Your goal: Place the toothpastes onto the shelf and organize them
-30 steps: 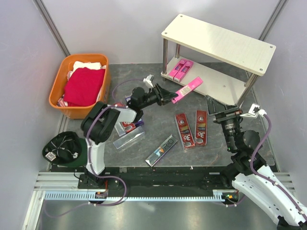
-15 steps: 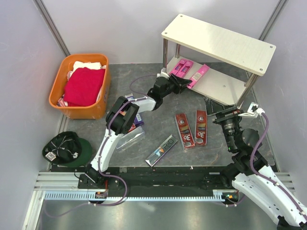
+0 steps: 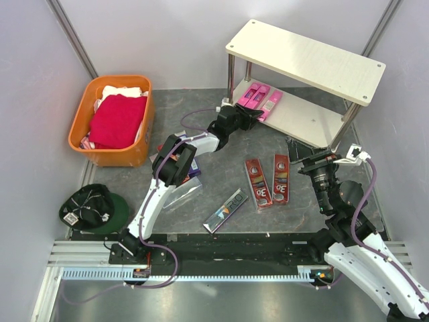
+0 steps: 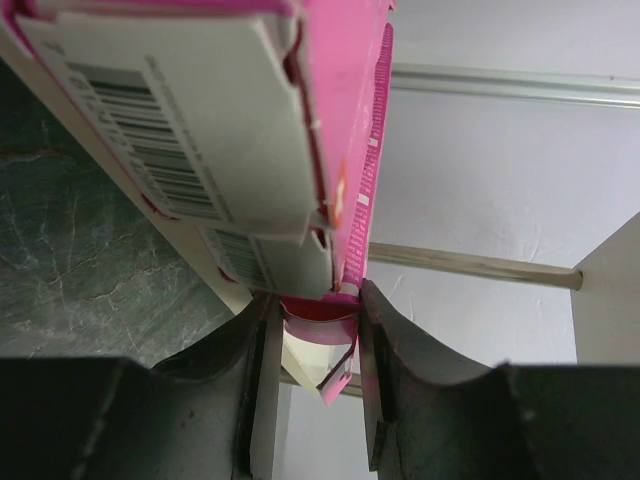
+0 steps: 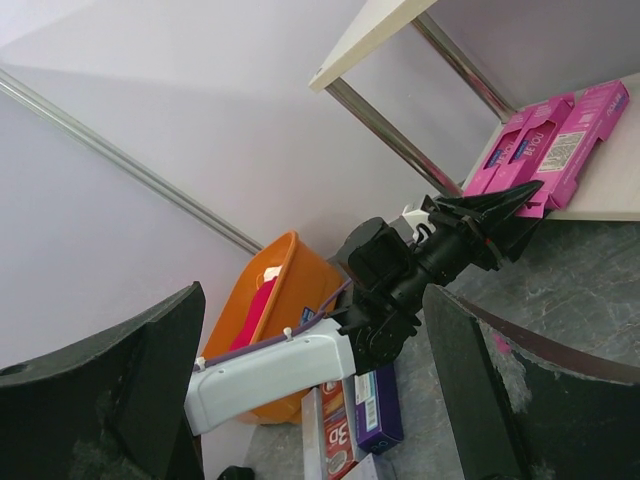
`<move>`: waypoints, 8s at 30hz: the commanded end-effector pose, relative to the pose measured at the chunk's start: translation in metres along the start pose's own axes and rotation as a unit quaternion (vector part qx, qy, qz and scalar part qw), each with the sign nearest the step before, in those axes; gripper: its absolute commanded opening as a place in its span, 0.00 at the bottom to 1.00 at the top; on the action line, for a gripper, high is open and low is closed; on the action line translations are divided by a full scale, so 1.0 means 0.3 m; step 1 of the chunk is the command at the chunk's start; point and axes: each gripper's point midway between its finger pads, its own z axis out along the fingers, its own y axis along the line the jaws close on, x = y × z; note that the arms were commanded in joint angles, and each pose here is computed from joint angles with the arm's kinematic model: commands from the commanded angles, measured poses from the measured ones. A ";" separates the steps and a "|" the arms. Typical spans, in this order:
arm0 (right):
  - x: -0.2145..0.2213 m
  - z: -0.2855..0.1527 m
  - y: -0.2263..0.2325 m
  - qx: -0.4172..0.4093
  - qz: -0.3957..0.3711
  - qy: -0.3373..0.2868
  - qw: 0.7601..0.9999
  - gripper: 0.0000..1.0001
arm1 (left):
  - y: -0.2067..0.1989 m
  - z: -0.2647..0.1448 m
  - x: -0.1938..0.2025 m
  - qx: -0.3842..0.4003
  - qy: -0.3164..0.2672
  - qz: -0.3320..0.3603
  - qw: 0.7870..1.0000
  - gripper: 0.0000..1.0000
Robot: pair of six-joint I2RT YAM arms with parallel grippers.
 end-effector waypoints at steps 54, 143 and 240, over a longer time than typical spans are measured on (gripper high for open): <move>0.265 0.116 -0.059 0.017 -0.037 0.123 0.992 0.98 | 0.097 -1.102 0.169 -0.170 0.145 0.456 0.862 1.00; 0.724 0.037 -0.002 -0.004 -0.051 0.292 0.955 0.83 | -0.427 -0.793 0.157 -0.029 0.057 0.377 0.924 0.46; 0.379 0.733 -0.768 0.184 0.052 0.114 0.975 0.55 | 0.102 -1.230 -0.036 -0.272 0.061 0.481 0.831 1.00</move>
